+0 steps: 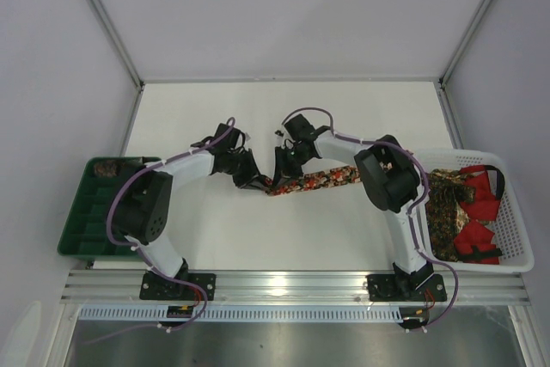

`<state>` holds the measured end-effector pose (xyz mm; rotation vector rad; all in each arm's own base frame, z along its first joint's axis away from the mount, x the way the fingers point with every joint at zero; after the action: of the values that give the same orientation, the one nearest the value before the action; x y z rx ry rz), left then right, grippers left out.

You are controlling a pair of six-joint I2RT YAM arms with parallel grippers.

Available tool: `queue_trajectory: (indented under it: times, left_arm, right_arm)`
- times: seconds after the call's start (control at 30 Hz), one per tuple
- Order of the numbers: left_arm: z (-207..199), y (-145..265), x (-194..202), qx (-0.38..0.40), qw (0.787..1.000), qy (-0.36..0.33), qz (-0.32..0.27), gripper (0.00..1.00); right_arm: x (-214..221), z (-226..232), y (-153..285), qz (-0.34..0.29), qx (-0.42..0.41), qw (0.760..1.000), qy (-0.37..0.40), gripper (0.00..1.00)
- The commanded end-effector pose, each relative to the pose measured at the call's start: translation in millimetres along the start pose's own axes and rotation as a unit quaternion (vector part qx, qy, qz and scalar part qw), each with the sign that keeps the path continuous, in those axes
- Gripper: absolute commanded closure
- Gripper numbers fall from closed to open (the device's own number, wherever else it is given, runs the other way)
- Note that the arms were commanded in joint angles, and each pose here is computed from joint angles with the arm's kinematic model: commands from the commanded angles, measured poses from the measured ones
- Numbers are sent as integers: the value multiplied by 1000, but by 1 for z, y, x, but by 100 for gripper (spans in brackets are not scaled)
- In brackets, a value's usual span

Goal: Roll the ties
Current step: Roll the tie

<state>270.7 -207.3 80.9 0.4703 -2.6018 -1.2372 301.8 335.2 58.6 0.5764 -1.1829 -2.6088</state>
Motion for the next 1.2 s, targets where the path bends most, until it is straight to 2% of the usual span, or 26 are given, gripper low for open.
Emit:
queue_trajectory:
  times: [0.0, 0.17, 0.37, 0.63, 1.17]
  left_arm:
    - [-31, 9, -5, 19, 999, -38, -14, 99]
    - [-41, 4, -7, -9, 999, -43, -5, 99]
    - [-30, -14, -4, -58, 997, -40, 16, 99]
    - [-11, -12, -1, -99, 994, -50, 10, 100]
    - [-21, -30, 2, -154, 985, -76, 16, 100]
  right_arm:
    - [-14, 13, -8, -16, -27, 999, 10, 91]
    - [-12, 14, -12, -14, -35, 999, 3, 92]
    - [-12, 15, -11, -16, -40, 999, -6, 91]
    - [-11, 7, 6, -27, -26, 999, -9, 91]
    - [-8, -15, 30, -49, -2, 998, -44, 92]
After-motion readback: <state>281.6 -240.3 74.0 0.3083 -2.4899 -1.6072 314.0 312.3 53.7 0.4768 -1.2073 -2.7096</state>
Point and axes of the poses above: each gripper's point midway between its finger pads, its own y axis back along the fingers, its own z axis along the line the jaws close on, x = y × z, the point moved 4 cm from there along y, back along the fingers, and after that the axes turned 12 degrees about y, right-handed, at the moved point
